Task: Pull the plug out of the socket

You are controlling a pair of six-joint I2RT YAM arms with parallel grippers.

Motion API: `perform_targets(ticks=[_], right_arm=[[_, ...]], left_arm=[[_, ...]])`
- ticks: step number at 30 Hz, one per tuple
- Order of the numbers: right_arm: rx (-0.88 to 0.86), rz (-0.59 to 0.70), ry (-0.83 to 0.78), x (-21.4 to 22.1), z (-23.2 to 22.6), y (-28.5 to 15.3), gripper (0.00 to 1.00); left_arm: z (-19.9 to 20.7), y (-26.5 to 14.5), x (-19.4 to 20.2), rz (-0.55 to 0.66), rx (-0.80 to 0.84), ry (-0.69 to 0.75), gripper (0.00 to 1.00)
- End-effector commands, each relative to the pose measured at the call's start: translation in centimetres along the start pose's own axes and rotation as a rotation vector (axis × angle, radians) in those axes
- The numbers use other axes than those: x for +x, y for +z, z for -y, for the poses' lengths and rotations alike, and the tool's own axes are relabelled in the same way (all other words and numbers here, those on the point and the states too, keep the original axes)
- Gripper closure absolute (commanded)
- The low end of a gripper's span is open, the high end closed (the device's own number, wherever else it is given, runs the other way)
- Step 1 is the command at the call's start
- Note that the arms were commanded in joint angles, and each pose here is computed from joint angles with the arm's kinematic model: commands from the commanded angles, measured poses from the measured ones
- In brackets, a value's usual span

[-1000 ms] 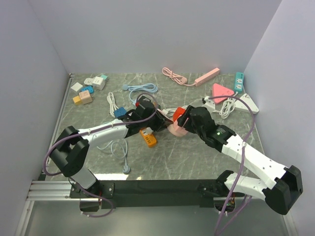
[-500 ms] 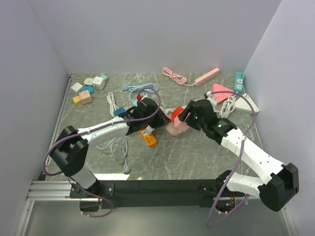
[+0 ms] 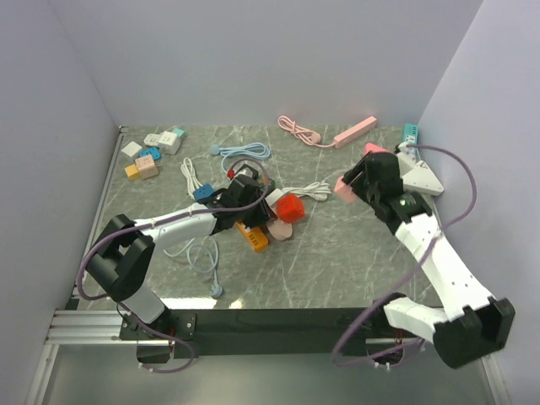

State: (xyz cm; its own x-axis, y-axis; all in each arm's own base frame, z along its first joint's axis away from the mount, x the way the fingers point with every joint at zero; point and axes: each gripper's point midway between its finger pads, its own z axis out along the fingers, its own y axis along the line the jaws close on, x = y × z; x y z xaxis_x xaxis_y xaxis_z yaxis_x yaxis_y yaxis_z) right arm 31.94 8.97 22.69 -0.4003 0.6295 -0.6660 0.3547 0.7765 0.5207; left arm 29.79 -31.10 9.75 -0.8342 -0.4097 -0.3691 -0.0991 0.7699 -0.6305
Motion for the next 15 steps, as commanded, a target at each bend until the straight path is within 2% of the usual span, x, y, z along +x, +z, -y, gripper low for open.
perform_targets(ticks=[1, 2, 5, 6, 10, 13, 15], right_arm=[[0.163, 0.15, 0.043, -6.0, 1.8, 1.4, 1.0], [0.244, 0.133, 0.046, -6.4, 3.4, 3.5, 1.0], [0.299, 0.12, 0.076, -9.1, 4.3, 6.6, 1.0], [0.266, 0.146, 0.081, -10.6, 3.2, 7.1, 1.0], [0.139, 0.133, 0.016, -11.7, 0.4, 8.9, 1.0], [-0.063, 0.062, -0.03, -10.7, -3.5, 9.9, 1.0], [-0.138, 0.008, -0.038, -9.8, -5.4, 10.5, 1.0]], left_arm=[[3.3, -2.1, -1.2, 0.015, 0.12, 0.011, 1.0], [3.9, -2.4, -1.3, 0.017, 0.147, 0.009, 1.0], [5.1, -3.2, -0.9, -0.013, 0.213, 0.007, 1.0], [5.5, -3.6, -0.7, -0.027, 0.236, 0.009, 1.0], [6.2, -4.2, -0.2, -0.05, 0.282, 0.034, 1.0], [5.5, -3.5, 0.6, -0.077, 0.272, 0.053, 1.0], [4.9, -2.6, 1.3, -0.111, 0.257, 0.061, 1.0]])
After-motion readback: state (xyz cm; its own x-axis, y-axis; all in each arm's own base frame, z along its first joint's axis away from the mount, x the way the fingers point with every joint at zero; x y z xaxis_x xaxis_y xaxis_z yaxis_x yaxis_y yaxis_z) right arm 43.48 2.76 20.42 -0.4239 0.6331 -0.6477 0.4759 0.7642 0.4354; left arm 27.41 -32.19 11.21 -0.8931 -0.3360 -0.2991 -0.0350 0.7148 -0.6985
